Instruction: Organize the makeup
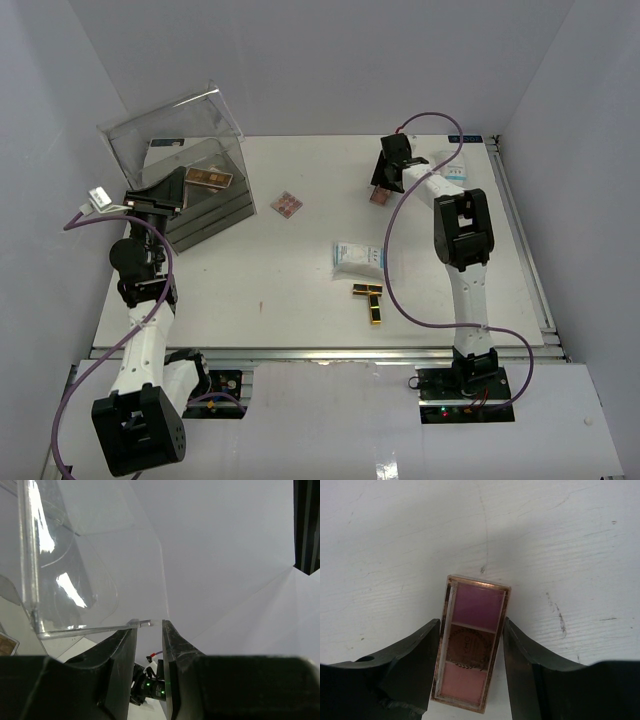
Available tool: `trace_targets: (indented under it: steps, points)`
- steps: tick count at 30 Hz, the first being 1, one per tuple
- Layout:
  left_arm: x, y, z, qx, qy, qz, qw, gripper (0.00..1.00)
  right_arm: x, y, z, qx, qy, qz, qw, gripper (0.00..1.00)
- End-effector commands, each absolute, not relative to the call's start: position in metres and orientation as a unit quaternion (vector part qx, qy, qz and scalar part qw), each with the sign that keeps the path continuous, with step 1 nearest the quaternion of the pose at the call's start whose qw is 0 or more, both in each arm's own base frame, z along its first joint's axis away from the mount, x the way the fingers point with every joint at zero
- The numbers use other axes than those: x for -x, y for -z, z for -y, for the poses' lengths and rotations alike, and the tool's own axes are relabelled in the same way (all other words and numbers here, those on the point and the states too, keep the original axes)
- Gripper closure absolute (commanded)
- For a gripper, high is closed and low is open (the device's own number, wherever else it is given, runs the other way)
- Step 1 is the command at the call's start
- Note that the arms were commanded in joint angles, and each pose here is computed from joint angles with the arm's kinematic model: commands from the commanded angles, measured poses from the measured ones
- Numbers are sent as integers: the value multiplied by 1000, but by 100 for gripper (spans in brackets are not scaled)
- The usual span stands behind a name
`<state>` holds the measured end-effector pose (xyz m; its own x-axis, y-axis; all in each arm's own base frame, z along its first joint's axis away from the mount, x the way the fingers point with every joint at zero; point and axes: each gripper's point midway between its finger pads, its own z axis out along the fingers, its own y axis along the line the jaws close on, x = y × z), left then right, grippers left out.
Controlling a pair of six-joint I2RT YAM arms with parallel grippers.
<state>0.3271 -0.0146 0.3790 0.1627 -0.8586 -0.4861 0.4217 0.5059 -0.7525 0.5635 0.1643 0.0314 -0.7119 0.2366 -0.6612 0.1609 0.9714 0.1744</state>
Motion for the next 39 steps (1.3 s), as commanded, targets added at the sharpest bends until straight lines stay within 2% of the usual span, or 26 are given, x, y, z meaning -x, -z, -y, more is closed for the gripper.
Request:
trace_targets:
  steps: [1, 7, 11, 15, 20, 24, 30, 39]
  points:
    - [-314, -398, 16, 208, 442, -451, 747, 63, -538, -28, -202, -36, -119, -932, 340, 66]
    - [-313, -401, 16, 207, 443, -448, 748, 63, -527, -53, -221, 44, -145, -921, 360, 76]
    - [-313, -401, 17, 207, 444, -447, 749, 63, -512, -72, -247, 129, -173, -901, 375, 79]
    - [-311, -402, 17, 206, 444, -446, 749, 63, -481, -101, -289, 260, -196, -857, 399, 83]
    - [-311, -403, 17, 206, 445, -445, 749, 63, -451, -138, -327, 413, -172, -768, 458, 85]
    - [-311, -405, 17, 206, 446, -443, 750, 63, -425, -175, -358, 542, -142, -664, 495, 86]
    - [-311, -407, 17, 205, 446, -442, 751, 63, -365, -204, -394, 739, -118, -444, 492, 91]
    - [-310, -417, 18, 199, 449, -438, 753, 63, -305, -201, -447, 855, 11, -181, 486, 91]
